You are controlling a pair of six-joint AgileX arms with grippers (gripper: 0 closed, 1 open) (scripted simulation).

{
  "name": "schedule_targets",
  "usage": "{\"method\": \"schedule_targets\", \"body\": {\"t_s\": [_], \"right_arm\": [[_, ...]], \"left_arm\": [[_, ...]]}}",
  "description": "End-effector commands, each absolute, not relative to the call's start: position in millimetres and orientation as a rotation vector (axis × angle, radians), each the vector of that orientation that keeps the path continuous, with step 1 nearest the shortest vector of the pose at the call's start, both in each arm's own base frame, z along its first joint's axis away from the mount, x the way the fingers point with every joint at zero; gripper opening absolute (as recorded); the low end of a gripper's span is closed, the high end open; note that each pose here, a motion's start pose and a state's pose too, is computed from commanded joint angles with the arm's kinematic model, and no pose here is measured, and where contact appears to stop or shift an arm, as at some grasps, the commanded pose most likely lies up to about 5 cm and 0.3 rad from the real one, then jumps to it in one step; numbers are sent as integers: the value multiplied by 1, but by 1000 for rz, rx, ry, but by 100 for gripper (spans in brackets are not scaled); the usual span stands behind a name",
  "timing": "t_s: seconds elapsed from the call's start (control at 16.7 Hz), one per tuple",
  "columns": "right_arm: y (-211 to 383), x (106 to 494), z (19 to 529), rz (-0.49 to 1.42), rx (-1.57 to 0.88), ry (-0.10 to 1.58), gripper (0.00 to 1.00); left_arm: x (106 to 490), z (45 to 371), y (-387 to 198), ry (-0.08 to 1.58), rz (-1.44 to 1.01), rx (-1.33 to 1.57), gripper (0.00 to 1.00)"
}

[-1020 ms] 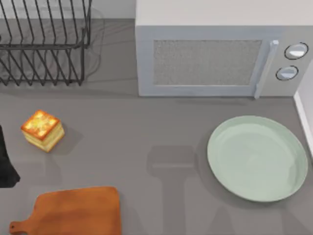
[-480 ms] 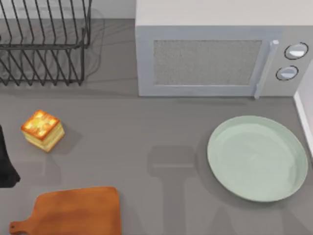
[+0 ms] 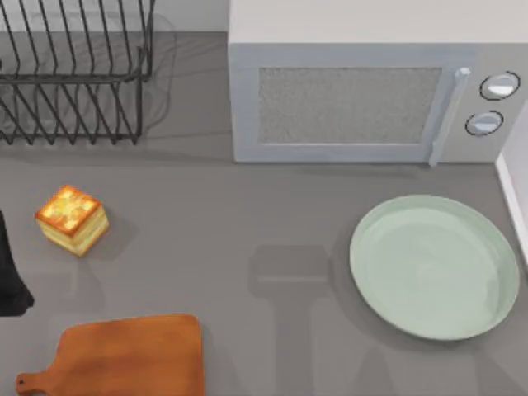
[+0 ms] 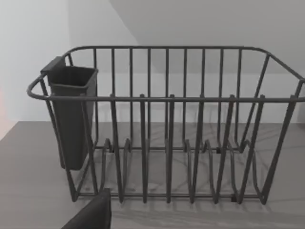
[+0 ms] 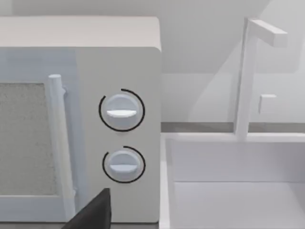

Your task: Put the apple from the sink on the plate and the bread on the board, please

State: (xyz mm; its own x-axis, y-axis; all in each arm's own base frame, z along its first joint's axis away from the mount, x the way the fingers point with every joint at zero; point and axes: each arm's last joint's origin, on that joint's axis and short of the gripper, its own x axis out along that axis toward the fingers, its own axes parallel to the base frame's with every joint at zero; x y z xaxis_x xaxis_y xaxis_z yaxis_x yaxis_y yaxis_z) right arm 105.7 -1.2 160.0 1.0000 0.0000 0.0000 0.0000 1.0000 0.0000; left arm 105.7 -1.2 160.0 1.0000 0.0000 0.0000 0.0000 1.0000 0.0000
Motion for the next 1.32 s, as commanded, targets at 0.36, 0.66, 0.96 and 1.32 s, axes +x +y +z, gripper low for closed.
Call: {"method": "schedule_targets", "body": {"t_s": [0.36,0.66,0.96,1.32], "right_arm": [[-4,110,180,-21,-21,106,100],[-11,136,224,-61,-63,357,100],[-30,200,264,-90,-96,688,100],[-74,306,260,-84,-88,1099,100]], "left_arm": [[106,160,-1,0,0,0,100],[106,160,-1,0,0,0,100],[106,160,-1,0,0,0,100],[106,160,-1,0,0,0,100]]}}
